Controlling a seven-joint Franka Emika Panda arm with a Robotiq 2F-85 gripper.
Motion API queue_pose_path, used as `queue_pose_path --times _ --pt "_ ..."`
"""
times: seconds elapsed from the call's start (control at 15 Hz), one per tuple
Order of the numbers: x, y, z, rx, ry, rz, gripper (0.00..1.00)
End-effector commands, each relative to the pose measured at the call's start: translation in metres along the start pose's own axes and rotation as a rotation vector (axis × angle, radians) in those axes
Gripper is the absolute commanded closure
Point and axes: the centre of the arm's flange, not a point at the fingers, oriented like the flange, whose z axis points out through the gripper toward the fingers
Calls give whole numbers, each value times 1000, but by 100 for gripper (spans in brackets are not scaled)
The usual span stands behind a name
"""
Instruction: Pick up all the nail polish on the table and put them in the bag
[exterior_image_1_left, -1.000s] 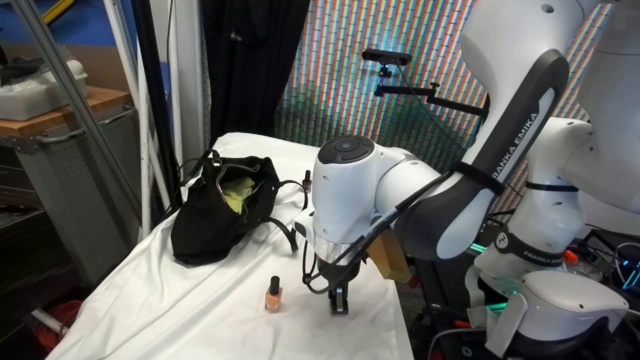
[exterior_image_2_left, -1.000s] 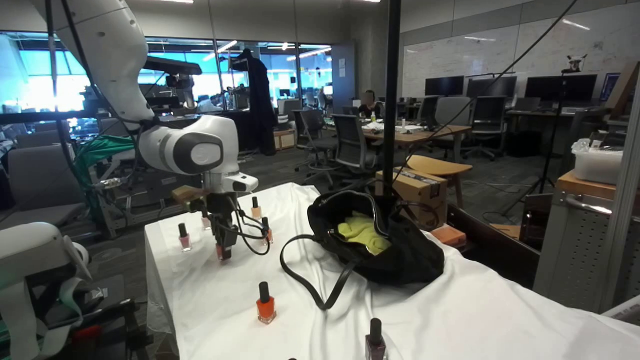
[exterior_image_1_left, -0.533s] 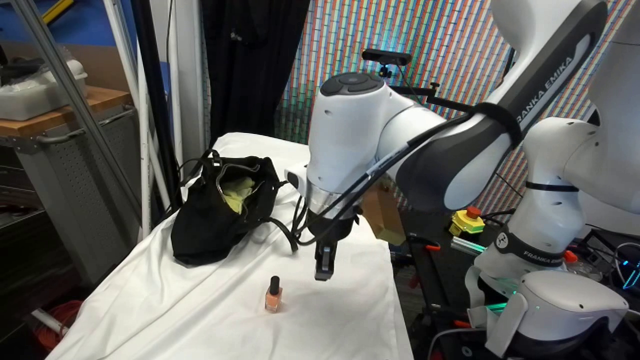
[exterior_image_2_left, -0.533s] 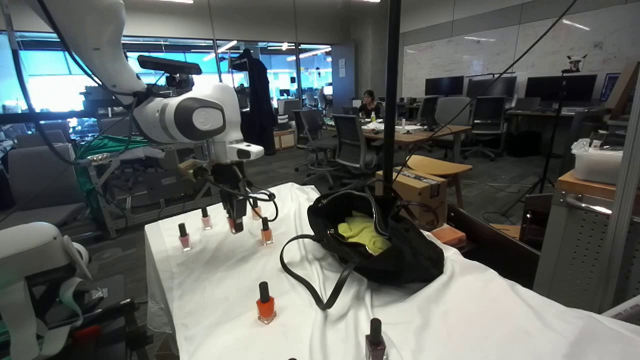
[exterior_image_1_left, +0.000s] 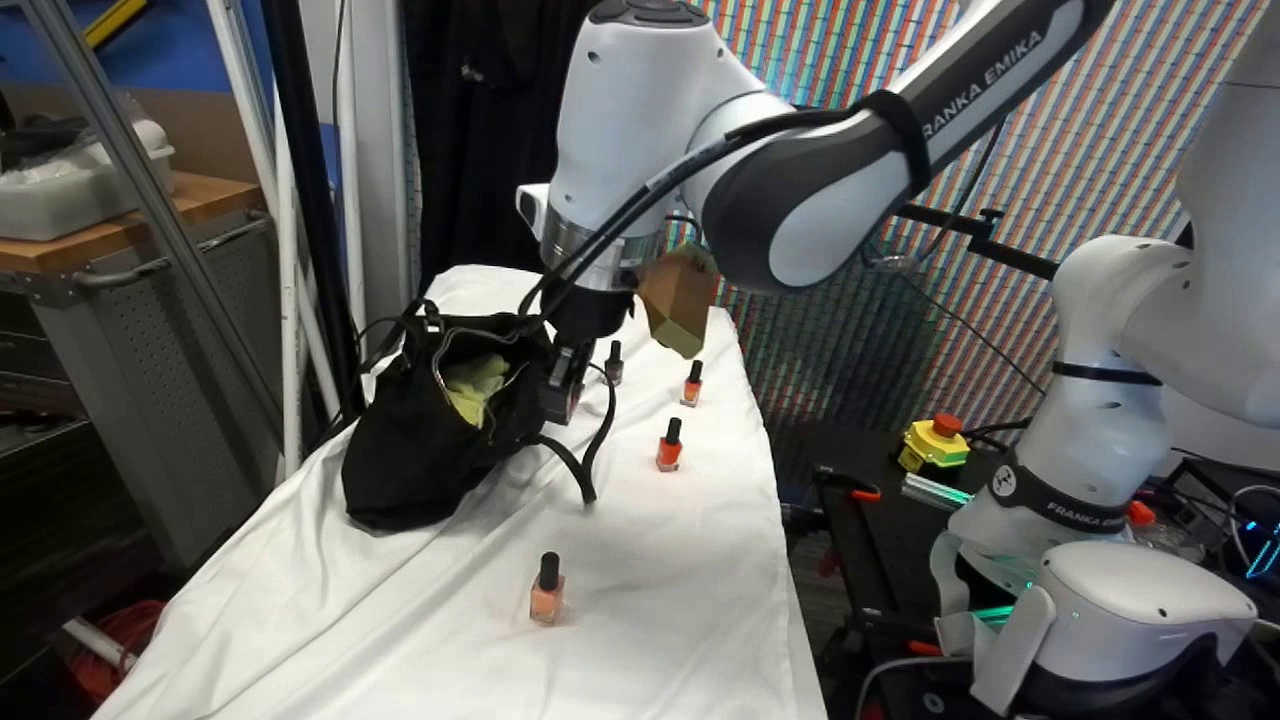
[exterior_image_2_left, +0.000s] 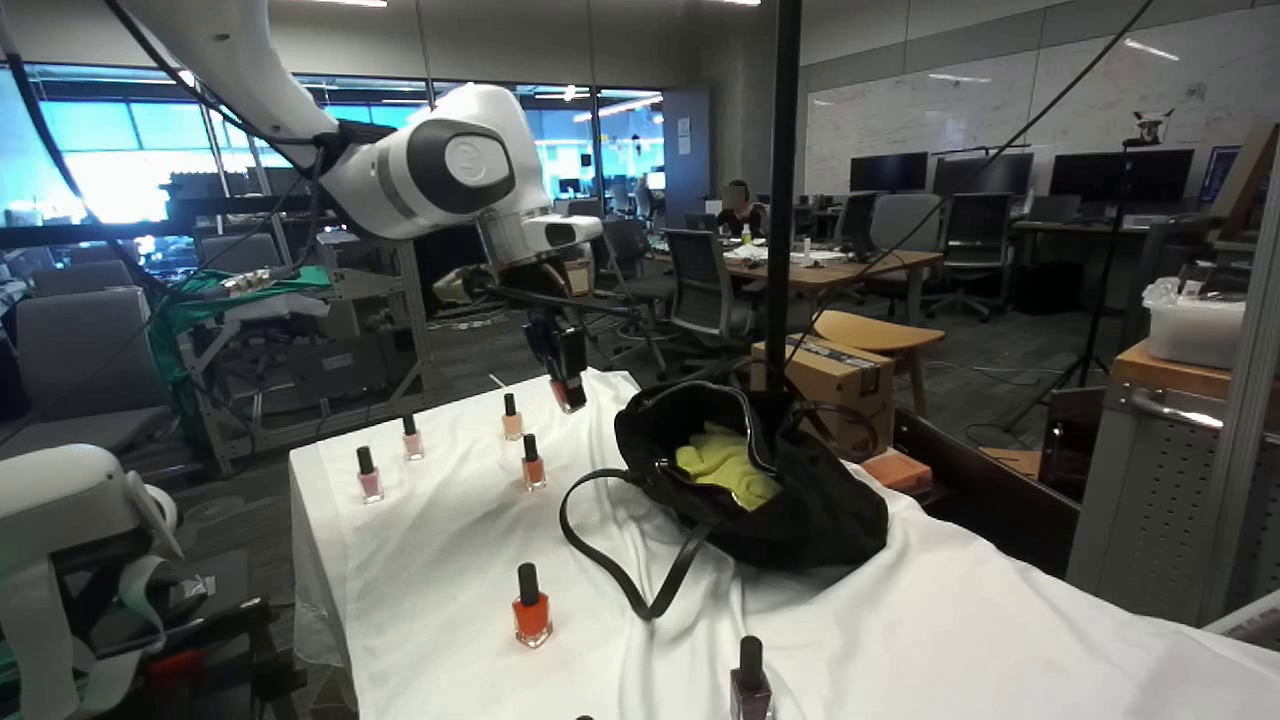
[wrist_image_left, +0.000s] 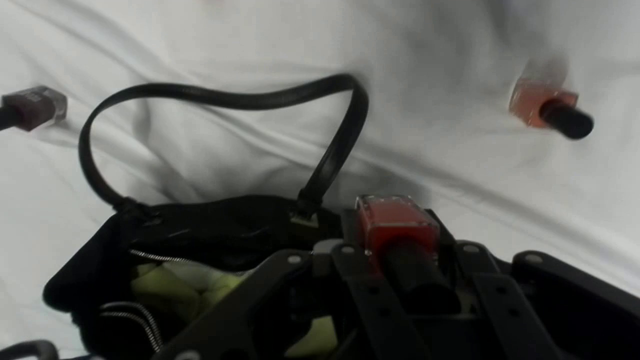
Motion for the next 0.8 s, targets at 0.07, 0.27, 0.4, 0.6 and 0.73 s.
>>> queue_pose_path --times 0.07,0.27,0.4,0.6,0.73 --pt "66 21 0 -50 70 63 84" --pt "97 28 15 -74 84 81 84" --pt "112 31 27 -80 79 81 84" --pt "126 35 47 -101 71 90 84" --pt "133 40 54 -107 70 100 84"
